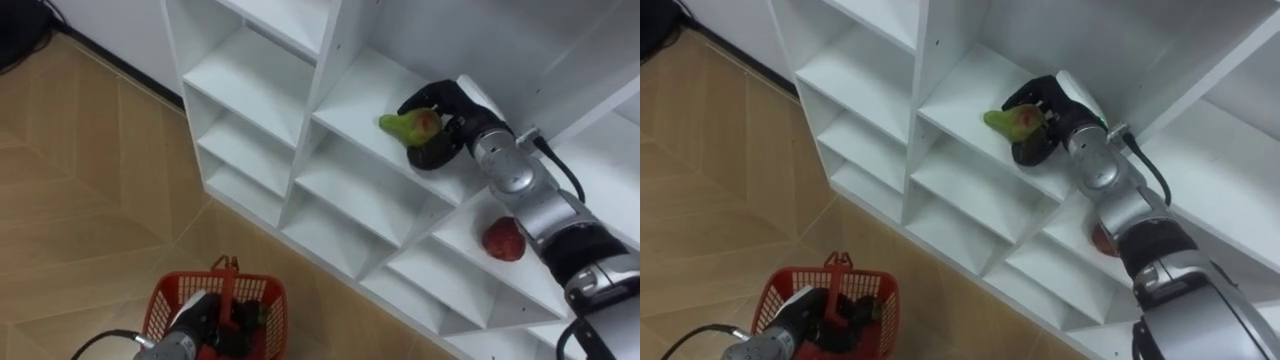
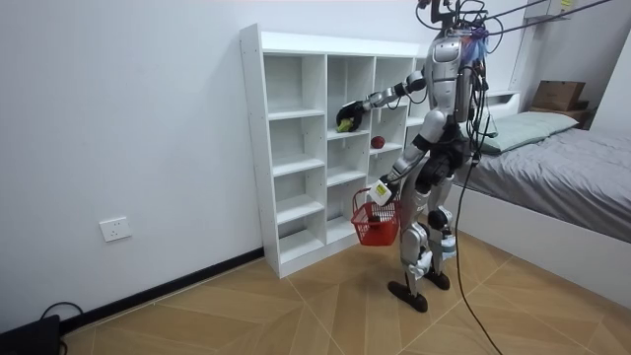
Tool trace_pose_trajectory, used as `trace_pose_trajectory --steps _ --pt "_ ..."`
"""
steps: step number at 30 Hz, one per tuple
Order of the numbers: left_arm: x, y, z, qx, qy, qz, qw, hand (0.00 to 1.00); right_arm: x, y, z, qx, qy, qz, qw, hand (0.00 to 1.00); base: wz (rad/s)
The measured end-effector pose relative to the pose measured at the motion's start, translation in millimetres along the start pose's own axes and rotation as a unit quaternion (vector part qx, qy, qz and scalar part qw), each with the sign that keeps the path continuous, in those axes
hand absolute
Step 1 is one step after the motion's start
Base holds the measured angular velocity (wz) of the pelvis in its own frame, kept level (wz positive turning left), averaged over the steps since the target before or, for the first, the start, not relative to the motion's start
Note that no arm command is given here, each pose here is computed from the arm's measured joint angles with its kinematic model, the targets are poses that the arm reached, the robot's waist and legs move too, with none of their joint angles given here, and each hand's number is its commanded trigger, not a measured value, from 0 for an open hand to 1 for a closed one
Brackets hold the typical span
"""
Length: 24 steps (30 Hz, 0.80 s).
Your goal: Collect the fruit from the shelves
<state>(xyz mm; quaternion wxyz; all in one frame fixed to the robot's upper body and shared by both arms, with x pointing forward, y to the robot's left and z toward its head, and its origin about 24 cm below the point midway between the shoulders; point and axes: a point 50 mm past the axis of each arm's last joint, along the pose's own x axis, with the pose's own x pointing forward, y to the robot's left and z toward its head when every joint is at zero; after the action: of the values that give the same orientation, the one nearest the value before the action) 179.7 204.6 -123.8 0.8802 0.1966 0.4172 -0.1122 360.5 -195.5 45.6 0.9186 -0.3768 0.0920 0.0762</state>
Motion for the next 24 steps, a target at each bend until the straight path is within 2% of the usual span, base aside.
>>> trace_pose_trajectory --steps 5,16,24 --pt "0.2 -0.6 1 0.001 0.001 -0.001 1.0 1.0 0 -2 -3 0.01 0.01 -0.003 1.0 1.0 0.06" --pt "1.8 -14.6 3 -0.008 0.004 -0.012 1.0 1.0 -2 1 -14 0.166 0.039 -0.024 0.985 1.0 0.06" --pt "1.3 -11.3 1 -0.01 0.006 -0.007 1.0 1.0 -3 4 -15 0.193 0.035 -0.024 0.98 1.0 0.0"
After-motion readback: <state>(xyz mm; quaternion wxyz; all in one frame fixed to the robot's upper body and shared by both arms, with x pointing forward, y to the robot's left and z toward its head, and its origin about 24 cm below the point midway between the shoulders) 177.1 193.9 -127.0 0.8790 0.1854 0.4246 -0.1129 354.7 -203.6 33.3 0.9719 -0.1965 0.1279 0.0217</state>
